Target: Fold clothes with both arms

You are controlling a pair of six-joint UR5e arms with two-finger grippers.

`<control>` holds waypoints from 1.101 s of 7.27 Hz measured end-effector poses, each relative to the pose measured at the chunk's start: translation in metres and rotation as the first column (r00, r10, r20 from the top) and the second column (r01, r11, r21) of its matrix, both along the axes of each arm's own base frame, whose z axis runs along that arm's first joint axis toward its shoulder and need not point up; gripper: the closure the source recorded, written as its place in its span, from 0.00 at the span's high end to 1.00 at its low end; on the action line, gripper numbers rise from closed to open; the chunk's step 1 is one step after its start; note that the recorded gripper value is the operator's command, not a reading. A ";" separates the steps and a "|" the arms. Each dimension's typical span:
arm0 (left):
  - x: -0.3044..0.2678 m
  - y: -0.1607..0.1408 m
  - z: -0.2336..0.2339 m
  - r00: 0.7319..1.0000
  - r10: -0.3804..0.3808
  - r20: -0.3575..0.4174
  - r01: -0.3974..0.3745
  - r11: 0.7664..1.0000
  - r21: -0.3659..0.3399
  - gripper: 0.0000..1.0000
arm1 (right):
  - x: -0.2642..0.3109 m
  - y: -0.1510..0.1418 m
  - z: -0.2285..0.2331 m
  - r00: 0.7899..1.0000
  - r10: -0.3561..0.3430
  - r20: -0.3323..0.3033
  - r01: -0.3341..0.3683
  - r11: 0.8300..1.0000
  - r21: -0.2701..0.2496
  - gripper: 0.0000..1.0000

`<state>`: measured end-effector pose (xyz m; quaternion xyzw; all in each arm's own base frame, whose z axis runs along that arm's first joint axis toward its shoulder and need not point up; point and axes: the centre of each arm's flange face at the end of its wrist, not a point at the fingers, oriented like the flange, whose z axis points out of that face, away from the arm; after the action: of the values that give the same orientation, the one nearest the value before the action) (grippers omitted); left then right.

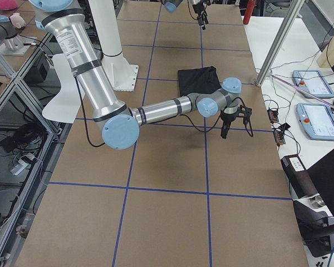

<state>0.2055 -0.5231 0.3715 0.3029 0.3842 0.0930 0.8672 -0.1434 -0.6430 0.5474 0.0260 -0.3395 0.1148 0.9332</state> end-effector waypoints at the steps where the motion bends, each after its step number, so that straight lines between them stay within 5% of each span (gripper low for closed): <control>1: -0.045 0.005 0.033 0.996 0.049 0.072 -0.052 0.998 0.037 0.99 | 0.051 0.024 0.042 0.996 -0.089 0.008 0.088 0.995 0.036 1.00; 4: -0.171 0.017 0.117 0.963 0.154 0.222 -0.167 0.985 0.037 0.99 | 0.158 0.135 0.125 0.974 -0.226 0.019 0.222 0.967 0.122 1.00; 6: -0.212 0.026 0.149 0.957 0.177 0.230 -0.178 0.984 -0.017 0.99 | 0.184 0.187 0.138 0.963 -0.269 0.012 0.265 0.954 0.138 1.00; 8: -0.232 0.040 0.168 0.968 0.192 0.160 -0.177 0.979 -0.099 0.99 | 0.200 0.204 0.108 0.947 -0.322 0.018 0.319 0.943 0.097 1.00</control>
<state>-0.0269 -0.4834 0.5395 0.2201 0.3392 0.1824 0.8962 0.0568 -0.4387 0.6554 0.0118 -0.3598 -0.0539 0.9314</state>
